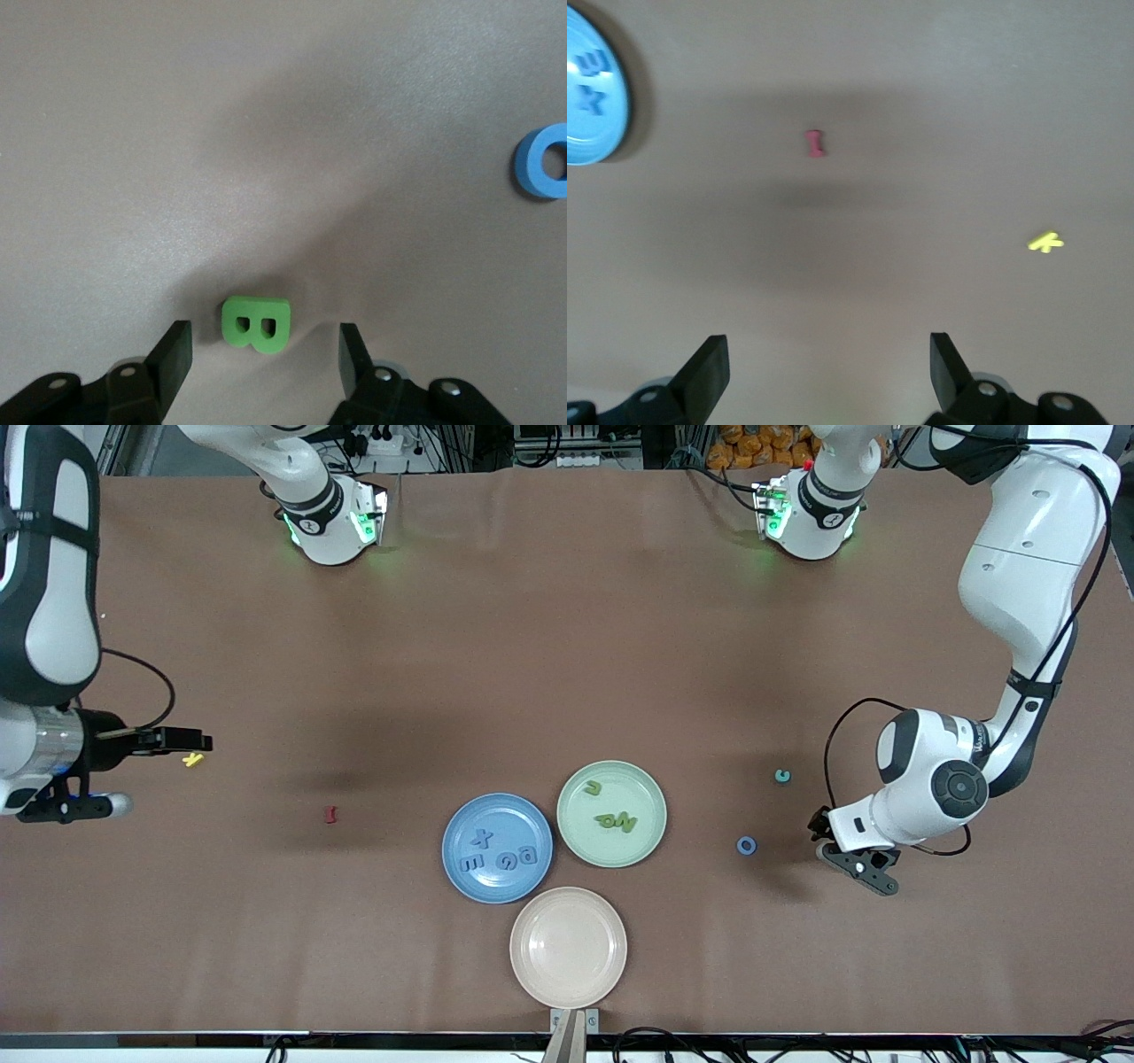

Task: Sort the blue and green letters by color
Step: 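Lower the left gripper over the green B while the right gripper withdraws, then close the left gripper on the green B and lift it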

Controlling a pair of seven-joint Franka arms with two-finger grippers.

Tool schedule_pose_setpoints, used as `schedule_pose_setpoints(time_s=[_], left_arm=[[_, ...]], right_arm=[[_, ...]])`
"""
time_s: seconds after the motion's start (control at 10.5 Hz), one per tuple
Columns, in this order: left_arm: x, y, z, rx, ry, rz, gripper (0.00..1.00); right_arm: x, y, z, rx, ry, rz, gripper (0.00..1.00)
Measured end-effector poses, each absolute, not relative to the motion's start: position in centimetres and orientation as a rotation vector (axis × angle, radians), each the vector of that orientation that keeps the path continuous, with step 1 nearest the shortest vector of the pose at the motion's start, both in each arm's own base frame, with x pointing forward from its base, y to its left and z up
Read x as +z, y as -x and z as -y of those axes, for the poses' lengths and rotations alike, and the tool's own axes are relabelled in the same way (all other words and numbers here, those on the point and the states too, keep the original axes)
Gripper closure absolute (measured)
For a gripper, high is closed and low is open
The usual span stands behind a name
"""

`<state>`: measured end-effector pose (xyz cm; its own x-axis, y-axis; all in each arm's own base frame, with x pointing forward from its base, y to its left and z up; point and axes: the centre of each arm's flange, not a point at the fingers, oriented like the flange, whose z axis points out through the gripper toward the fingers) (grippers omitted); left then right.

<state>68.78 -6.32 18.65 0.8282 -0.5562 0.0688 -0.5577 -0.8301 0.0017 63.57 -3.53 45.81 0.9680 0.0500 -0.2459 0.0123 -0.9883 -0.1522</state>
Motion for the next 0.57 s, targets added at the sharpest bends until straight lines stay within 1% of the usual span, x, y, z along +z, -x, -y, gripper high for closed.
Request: schedule_pose_setpoints(time_s=[0.19,0.38,0.57], left_arm=[[18.5,-68.7,6.3,0.094,-2.983,0.908,0.28],[17.9,-68.6,6.3,0.078,-2.979,0.908,0.31],[17.6,-68.5,6.3,0.072,-2.978,0.906,0.32]], right_arm=[[48.2,-61.6,3.0,0.299,2.959,0.046,0.0],[52.4,-59.0,4.2,0.21,2.986,0.045,0.0],[56.9,-56.7,3.3,0.114,3.018,0.052,0.0]])
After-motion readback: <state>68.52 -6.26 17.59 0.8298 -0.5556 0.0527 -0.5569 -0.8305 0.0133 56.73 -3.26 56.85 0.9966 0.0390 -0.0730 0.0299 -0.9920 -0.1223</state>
